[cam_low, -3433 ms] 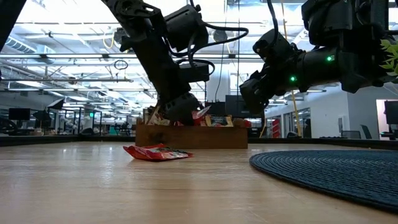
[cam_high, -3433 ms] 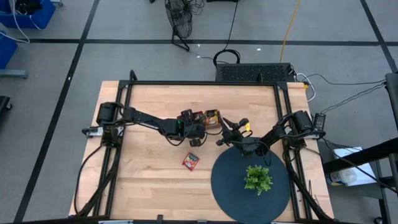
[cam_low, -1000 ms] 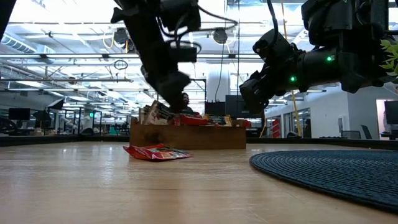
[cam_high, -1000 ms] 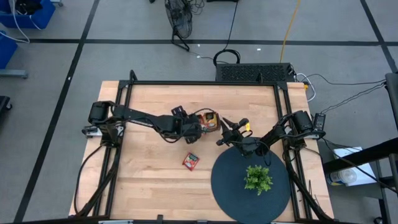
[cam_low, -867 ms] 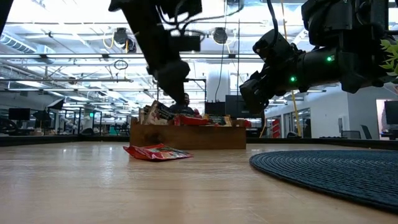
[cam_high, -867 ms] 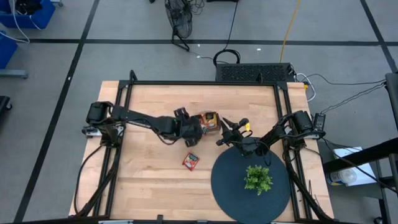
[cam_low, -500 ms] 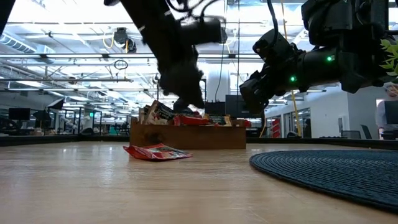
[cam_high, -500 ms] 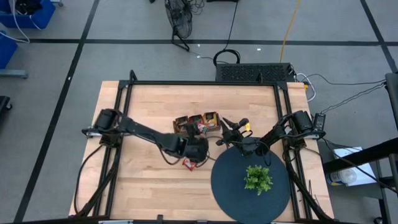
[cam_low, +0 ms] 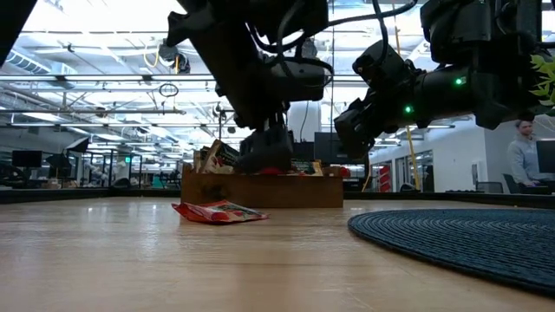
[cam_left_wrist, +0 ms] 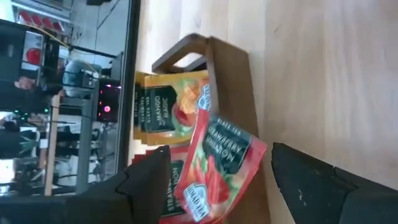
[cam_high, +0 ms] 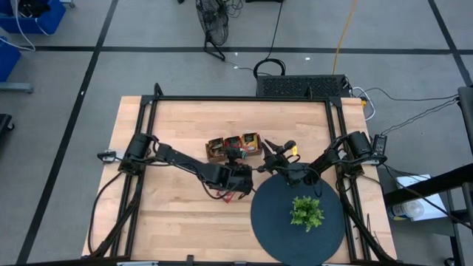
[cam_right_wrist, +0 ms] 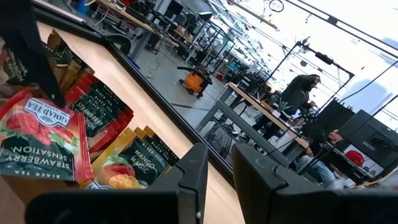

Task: Pick & Place Tea
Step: Put the red tea bag into the middle section wooden organizer

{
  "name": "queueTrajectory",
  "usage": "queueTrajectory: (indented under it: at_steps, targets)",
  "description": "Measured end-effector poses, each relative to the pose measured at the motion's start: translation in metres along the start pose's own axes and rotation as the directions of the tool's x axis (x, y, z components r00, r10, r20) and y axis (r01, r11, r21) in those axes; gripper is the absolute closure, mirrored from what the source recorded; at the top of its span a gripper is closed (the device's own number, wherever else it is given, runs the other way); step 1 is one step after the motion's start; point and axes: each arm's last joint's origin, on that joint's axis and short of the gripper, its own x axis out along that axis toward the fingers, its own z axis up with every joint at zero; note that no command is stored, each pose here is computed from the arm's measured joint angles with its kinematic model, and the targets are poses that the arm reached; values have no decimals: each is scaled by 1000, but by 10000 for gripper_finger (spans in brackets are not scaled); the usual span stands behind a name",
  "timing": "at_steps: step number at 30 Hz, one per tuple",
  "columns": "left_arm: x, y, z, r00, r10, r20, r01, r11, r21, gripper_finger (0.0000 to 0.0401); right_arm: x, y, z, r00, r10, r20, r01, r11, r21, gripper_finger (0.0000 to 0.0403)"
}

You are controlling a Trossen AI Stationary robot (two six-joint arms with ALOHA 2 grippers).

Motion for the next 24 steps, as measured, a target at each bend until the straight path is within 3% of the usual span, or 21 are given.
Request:
queueTrajectory:
  at_steps: [15, 24]
  targets:
    - [14, 11, -1, 998, -60, -9, 59, 993, -100, 128, 0, 0, 0, 1000, 0, -1, 0, 1000, -2, 342]
    - [21, 10, -3, 996, -91, -19, 89, 991, -103, 128, 0, 0, 0, 1000, 0, -1, 0, 1000, -2, 342]
